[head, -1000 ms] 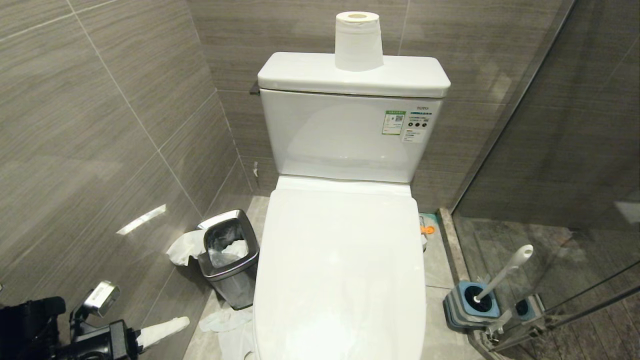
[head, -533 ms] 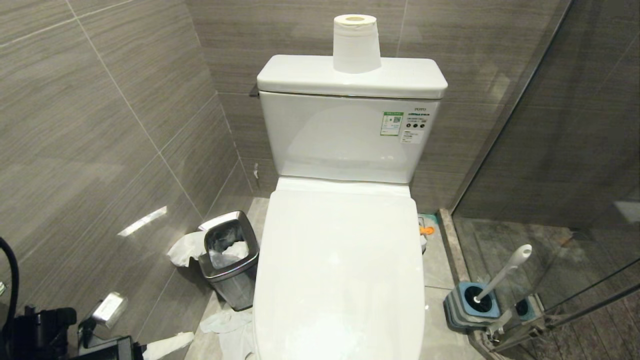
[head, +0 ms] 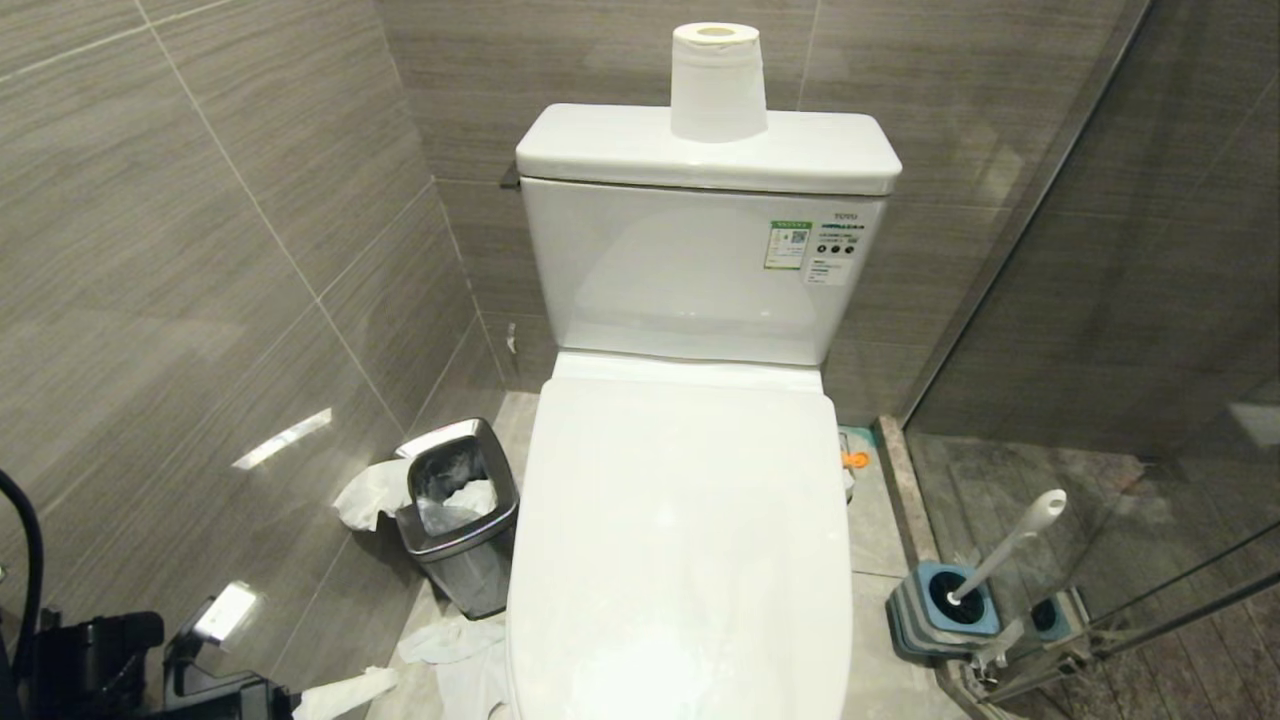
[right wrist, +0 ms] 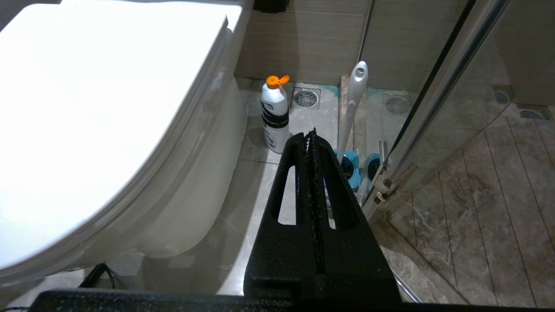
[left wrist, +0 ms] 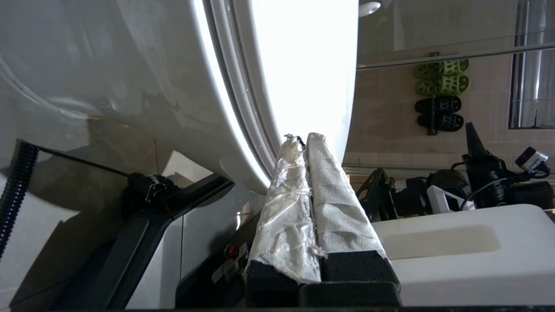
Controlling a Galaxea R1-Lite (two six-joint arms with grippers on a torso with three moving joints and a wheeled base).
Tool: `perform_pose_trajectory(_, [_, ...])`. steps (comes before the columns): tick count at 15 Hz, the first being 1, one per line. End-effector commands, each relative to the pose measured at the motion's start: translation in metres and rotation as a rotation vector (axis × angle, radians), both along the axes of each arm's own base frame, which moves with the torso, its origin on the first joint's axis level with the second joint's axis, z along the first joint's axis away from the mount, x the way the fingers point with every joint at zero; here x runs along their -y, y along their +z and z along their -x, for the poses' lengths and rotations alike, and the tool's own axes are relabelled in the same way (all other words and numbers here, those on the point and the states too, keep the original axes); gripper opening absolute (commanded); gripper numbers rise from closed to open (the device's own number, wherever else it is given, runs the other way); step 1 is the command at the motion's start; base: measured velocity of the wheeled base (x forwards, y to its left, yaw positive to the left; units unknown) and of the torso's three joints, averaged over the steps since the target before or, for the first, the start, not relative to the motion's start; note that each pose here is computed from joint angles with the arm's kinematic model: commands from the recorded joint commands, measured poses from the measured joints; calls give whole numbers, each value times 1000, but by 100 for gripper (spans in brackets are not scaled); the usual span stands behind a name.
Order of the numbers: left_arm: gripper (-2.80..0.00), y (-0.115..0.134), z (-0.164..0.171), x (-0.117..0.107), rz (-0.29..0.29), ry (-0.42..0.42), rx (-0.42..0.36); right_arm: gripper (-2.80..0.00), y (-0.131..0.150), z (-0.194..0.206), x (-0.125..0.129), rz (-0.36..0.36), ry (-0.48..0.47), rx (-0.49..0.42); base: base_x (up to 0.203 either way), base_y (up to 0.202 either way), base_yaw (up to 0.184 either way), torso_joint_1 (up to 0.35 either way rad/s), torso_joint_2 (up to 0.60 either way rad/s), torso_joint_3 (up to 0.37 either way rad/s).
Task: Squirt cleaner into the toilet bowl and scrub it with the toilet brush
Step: Use the left hand to lift the toilet lid slightly
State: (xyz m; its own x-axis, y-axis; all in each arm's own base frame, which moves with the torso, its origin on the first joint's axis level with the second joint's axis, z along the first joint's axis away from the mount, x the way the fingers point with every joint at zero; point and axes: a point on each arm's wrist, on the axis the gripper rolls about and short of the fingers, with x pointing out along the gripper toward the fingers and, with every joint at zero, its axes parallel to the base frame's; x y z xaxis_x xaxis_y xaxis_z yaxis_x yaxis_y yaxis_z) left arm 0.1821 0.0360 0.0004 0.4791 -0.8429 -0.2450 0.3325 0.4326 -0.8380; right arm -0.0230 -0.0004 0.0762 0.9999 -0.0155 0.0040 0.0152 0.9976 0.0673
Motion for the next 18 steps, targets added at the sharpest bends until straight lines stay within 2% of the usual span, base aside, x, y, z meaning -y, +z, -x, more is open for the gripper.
perform_pose_trajectory(1, [-280,14,1,3,-11,-17,64,-280,0,0,0,0,1,-1,0,0,0,0,0,0])
perform_pose_trajectory(7, [-280,37,11,17,-2,-94,112,-280,0,0,0,0,0,-1,0,0,0,0,0,0])
perform_pose_trajectory(12, [-280,39,14,18,-2,-98,106,-280,0,0,0,0,0,-1,0,0,0,0,0,0])
perform_pose_trajectory(18, [-280,37,13,30,2,-162,85,-280,0,0,0,0,0,-1,0,0,0,0,0,0])
